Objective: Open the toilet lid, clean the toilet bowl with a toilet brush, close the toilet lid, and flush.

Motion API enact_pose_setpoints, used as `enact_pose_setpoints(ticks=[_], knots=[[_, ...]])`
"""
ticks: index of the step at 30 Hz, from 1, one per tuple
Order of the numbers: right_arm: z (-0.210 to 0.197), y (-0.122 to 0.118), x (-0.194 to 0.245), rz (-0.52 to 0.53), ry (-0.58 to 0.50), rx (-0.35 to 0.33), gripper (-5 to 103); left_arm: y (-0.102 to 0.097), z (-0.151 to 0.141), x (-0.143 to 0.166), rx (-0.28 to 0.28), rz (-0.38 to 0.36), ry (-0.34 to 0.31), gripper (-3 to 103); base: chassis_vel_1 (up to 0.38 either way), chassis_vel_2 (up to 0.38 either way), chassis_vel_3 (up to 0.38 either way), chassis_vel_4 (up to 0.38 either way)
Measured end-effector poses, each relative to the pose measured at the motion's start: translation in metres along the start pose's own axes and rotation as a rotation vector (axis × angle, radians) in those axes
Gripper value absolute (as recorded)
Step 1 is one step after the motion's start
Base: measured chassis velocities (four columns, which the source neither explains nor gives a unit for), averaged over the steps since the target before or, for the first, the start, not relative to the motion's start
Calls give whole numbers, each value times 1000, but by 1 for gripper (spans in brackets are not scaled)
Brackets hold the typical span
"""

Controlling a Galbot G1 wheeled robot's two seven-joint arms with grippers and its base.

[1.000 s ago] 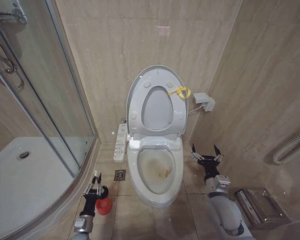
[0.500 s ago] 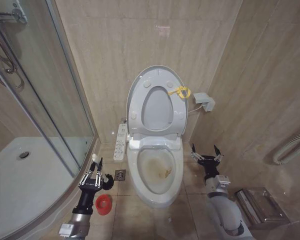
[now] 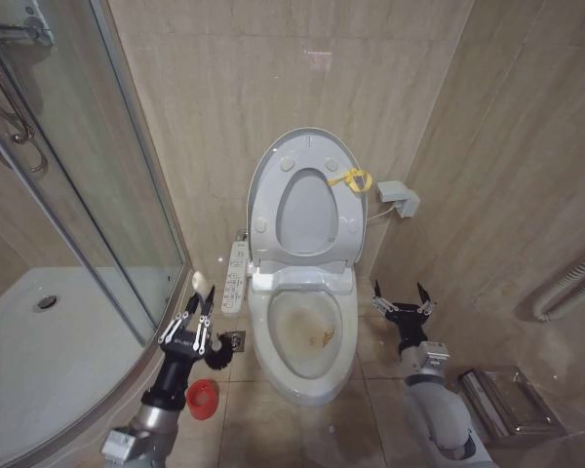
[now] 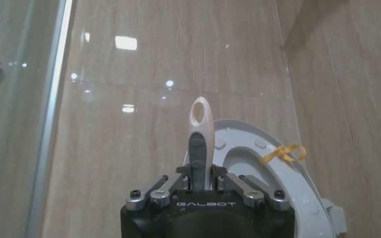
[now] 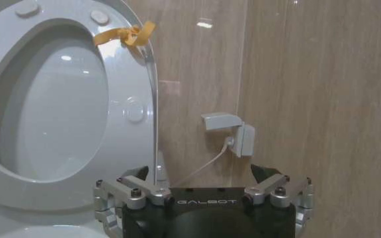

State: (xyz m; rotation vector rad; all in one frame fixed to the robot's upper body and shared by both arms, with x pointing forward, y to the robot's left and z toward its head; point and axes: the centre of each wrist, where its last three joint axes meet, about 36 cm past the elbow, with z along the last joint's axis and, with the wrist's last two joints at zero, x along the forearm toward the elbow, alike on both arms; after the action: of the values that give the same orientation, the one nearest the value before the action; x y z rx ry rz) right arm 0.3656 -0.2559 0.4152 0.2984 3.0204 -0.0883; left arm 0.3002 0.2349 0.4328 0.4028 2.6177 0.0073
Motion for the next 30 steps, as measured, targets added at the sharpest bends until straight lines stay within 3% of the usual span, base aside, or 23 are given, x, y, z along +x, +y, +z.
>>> enact_pose_setpoints(ticks=[8,20,30], knots=[[0,0,0,0,0,0,100,13,22,-22,33,64,2,19,-30,111,33,-103],[0,0,0,0,0,0,100,-22,46,-46,169,188,8,19,-4,1,5,-1],[0,0,0,0,0,0,100,-27,73,-92,179,260,-8,19,0,0,0,0]])
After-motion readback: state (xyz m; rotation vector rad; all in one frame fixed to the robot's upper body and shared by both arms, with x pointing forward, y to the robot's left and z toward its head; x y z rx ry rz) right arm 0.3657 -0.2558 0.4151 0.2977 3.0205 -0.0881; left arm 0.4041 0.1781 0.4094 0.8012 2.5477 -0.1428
